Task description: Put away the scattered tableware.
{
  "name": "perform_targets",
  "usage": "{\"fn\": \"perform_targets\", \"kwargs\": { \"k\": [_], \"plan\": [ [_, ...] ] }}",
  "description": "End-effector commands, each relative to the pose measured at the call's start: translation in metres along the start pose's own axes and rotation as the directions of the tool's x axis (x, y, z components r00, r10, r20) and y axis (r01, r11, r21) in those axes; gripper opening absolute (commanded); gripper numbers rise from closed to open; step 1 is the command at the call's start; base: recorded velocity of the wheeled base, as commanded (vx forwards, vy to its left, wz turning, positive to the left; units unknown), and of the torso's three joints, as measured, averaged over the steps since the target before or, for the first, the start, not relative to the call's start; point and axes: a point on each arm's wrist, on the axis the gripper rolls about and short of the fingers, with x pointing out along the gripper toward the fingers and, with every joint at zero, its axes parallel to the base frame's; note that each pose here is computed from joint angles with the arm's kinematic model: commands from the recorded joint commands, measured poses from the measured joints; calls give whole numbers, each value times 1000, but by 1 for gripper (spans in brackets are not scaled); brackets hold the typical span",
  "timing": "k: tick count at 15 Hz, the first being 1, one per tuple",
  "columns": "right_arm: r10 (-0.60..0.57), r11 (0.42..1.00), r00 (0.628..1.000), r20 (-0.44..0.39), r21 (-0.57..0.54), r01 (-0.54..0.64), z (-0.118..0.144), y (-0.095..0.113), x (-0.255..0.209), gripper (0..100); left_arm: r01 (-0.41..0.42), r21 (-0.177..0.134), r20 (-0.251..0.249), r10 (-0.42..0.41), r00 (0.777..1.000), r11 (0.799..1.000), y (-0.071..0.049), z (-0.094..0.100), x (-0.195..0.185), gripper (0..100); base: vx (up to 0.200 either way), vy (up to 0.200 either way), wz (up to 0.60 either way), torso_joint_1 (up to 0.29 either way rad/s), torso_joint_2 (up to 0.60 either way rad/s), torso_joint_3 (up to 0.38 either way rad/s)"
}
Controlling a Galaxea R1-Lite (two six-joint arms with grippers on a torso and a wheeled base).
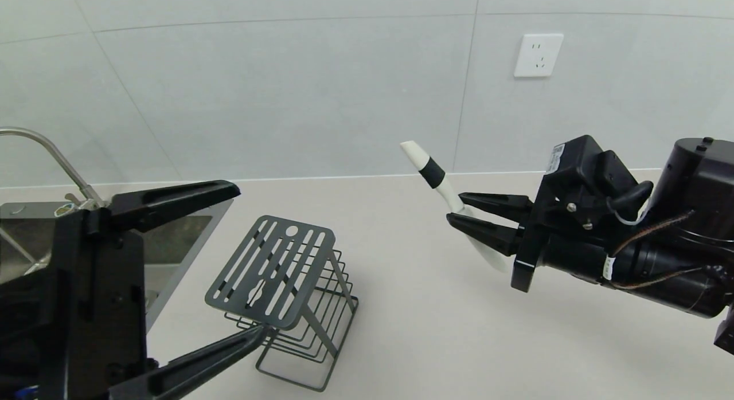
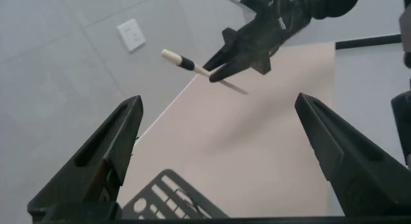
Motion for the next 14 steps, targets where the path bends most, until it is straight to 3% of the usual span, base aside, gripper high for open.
{"fn": "perform_targets", "kwargs": {
  "k": [1, 3, 4, 7, 8, 10, 14],
  "plan": [
    [46, 999, 999, 27, -2, -46, 6, 8, -3, 0, 99, -39, -6, -100, 995, 994, 8, -27, 17, 100, 0, 0, 0, 0, 0, 0],
    [49, 999, 998, 36, -5, -49, 8, 9, -5, 0, 146, -13, 31, -146, 989, 989, 14, -38, 25, 100, 0, 0, 0, 0, 0, 0],
    [45, 999, 998, 44, -8, -45, 11, 9, -7, 0, 150, -20, 41, -149, 988, 989, 16, -43, 30, 100, 0, 0, 0, 0, 0, 0],
    [44, 999, 997, 67, -19, -43, 18, 10, -14, 0, 216, -98, 94, -207, 974, 971, 9, -41, 45, 100, 0, 0, 0, 0, 0, 0],
    [47, 999, 997, 59, -16, -46, 16, 13, -20, 0, 250, -152, 123, -233, 965, 956, 6, -39, 54, 100, 0, 0, 0, 0, 0, 0],
    [52, 999, 997, 49, -11, -51, 14, 16, -27, 0, 228, -198, 120, -207, 971, 953, 10, -44, 63, 100, 0, 0, 0, 0, 0, 0],
    [44, 999, 996, 75, -21, -42, 21, 16, -35, 0, 209, -210, 144, -182, 973, 955, 15, -57, 87, 100, 0, 0, 0, 0, 0, 0]
  ]
}}
